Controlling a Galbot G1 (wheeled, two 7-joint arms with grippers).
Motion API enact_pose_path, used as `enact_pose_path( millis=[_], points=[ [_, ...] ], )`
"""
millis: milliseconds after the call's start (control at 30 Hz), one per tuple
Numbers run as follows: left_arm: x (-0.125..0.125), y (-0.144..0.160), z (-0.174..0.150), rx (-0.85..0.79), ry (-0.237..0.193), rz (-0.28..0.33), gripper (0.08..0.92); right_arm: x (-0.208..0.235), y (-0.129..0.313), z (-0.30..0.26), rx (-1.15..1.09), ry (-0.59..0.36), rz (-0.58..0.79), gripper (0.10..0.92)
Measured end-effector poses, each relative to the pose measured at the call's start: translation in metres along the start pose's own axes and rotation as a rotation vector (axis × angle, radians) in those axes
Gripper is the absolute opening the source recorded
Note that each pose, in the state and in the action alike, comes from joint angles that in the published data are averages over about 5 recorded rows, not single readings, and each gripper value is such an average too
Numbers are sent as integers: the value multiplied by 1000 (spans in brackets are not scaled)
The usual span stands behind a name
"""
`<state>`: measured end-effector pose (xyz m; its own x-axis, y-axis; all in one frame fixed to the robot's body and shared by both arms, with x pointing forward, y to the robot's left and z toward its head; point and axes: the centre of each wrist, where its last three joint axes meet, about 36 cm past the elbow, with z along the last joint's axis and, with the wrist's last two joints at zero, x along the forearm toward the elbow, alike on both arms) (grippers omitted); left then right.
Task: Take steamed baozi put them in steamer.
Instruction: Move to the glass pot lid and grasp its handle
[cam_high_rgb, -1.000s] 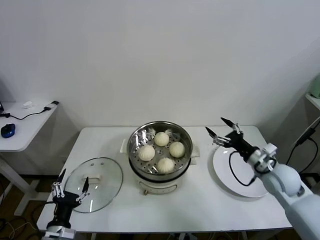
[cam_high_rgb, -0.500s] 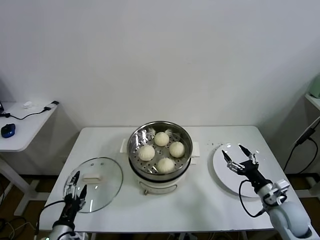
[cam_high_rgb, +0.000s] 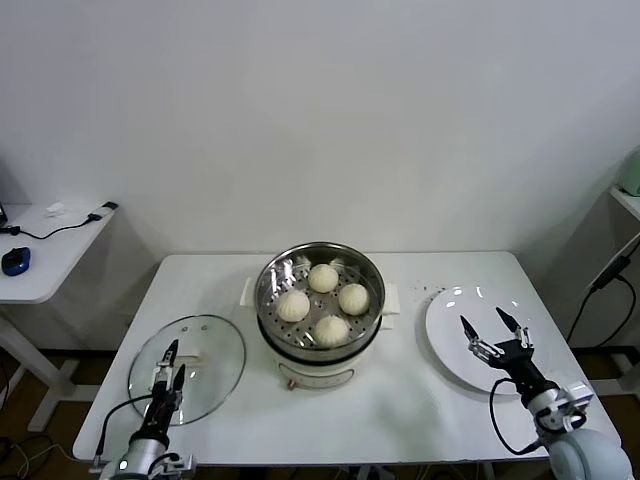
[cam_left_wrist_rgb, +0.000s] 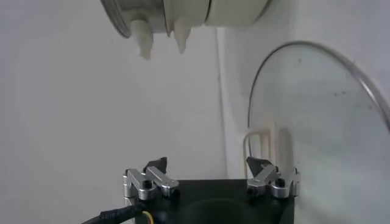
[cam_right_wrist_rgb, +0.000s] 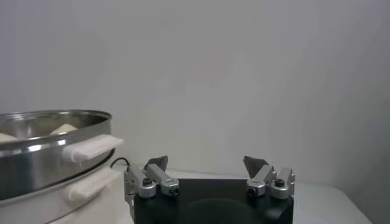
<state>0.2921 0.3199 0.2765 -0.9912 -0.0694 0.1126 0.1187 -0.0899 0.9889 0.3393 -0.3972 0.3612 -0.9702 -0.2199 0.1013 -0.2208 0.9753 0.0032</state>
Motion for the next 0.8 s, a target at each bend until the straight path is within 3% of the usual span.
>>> enact_pose_path(
  millis=[800],
  points=[
    [-52,-30,6,-19,21,-42,793,20,-4,16,12,17,38,823]
  ],
)
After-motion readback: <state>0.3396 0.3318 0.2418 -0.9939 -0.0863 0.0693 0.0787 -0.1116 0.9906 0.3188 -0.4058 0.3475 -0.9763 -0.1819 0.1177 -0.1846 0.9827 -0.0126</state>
